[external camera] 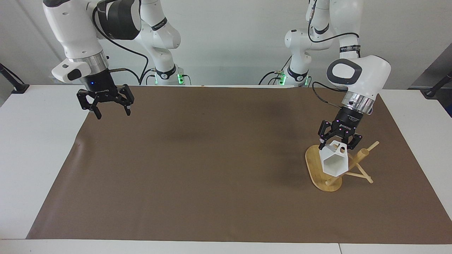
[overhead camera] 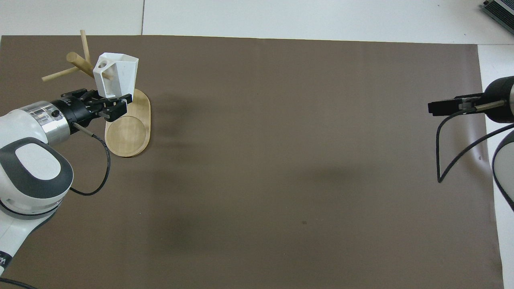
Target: Hang cup on rack
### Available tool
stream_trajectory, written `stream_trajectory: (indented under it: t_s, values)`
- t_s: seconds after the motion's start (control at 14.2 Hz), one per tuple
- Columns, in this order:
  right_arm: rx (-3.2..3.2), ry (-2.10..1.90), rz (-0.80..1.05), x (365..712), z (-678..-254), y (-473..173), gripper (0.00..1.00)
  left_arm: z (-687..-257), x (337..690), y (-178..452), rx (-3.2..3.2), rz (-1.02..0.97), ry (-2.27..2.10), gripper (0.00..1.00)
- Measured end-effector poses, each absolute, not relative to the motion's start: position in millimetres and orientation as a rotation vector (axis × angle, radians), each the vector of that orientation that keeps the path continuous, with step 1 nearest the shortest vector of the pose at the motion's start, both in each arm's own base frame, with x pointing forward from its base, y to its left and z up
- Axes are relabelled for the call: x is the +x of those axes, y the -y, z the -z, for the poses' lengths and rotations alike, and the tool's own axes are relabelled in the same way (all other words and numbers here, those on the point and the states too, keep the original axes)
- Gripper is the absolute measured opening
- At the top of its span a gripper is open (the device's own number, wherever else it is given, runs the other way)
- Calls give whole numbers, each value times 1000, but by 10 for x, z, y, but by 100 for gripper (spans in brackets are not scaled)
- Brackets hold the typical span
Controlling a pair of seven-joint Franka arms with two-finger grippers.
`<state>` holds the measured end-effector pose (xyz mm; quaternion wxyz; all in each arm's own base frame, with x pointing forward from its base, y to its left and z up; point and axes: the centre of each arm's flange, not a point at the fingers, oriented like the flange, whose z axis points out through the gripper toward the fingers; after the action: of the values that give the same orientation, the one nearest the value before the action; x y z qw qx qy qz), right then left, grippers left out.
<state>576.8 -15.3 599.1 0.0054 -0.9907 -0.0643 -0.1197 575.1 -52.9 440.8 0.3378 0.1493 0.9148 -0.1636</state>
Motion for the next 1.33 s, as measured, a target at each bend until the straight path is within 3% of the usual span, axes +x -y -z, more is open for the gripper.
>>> stream_trajectory:
  t_s: [0.07, 0.21, 0.28, 0.84, 1.33]
  values:
    - [-3115, 189, 376, 5768, -6005, 163, 100, -4410, 5752, 534, 383, 424, -2382, 74]
    - [-3137, 178, 354, 5752, -6044, 180, 100, -4417, 5754, 533, 377, 422, -2381, 96]
    - [-3141, 175, 332, 5734, -6076, 187, 100, -4423, 5757, 533, 374, 423, -2380, 100]
    - [-3148, 14, 206, 5631, -6157, 368, 100, -4559, 5769, 461, 480, 446, -2406, 100]
    - [-3145, -50, 173, 5606, -6183, 323, 100, -5328, 5664, 99, 881, 280, -2487, 100]
